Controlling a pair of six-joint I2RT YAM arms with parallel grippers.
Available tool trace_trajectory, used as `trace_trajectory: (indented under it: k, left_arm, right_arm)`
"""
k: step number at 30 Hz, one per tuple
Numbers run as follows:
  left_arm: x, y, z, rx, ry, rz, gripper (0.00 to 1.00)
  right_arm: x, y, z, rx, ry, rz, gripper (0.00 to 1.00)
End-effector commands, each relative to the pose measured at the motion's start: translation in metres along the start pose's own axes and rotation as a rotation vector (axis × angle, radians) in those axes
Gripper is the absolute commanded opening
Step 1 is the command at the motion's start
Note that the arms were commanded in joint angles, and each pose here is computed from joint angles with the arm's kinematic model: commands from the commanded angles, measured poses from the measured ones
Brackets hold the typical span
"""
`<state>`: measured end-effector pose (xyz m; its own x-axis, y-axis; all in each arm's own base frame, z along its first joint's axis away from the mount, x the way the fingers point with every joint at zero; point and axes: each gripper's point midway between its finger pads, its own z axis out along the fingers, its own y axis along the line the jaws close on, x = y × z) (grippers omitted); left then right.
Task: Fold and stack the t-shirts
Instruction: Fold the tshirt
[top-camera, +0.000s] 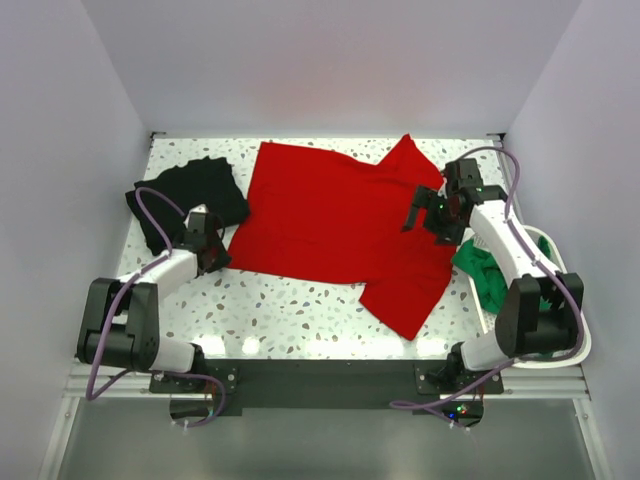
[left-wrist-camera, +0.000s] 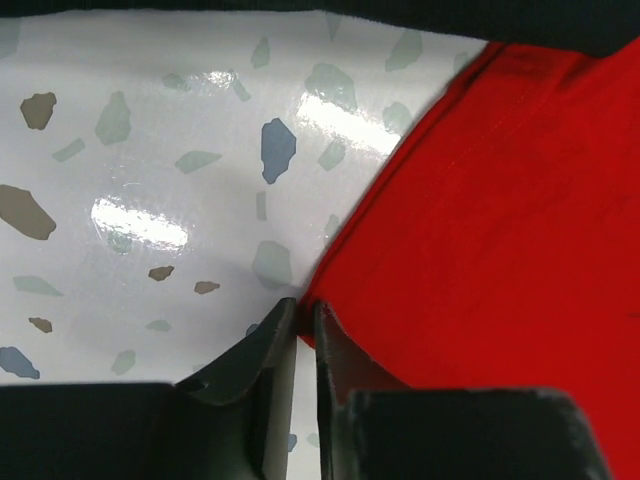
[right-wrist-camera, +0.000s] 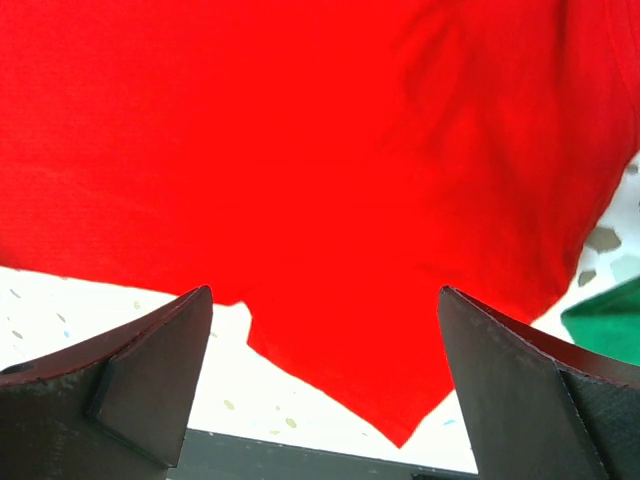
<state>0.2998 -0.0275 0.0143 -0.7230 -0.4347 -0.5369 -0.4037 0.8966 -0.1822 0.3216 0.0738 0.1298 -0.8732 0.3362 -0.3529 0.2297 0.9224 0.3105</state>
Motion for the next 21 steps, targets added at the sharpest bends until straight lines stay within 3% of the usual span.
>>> trace_trajectory:
  k: [1, 6, 9, 15, 21]
  left_arm:
    - [0.002, -0.002, 0.004, 0.012, 0.013, 0.003, 0.14]
    - [0.004, -0.003, 0.003, 0.020, 0.026, 0.014, 0.00]
    - [0.002, -0.004, 0.001, 0.023, 0.028, 0.023, 0.00]
    - [0.001, -0.006, -0.003, 0.038, 0.033, 0.039, 0.00]
    - [0.004, -0.009, -0.004, 0.058, 0.047, 0.046, 0.00]
  right_arm:
    - [0.017, 0.002, -0.009, -0.010, 0.009, -0.019, 0.97]
    - [0.064, -0.001, -0.007, 0.041, 0.071, -0.087, 0.95]
    - [0.116, -0.003, 0.001, 0.066, 0.156, -0.131, 0.90]
    - [0.175, -0.030, -0.004, 0.122, 0.218, -0.055, 0.70]
    - [0.204, -0.045, -0.010, 0.146, 0.246, -0.005, 0.60]
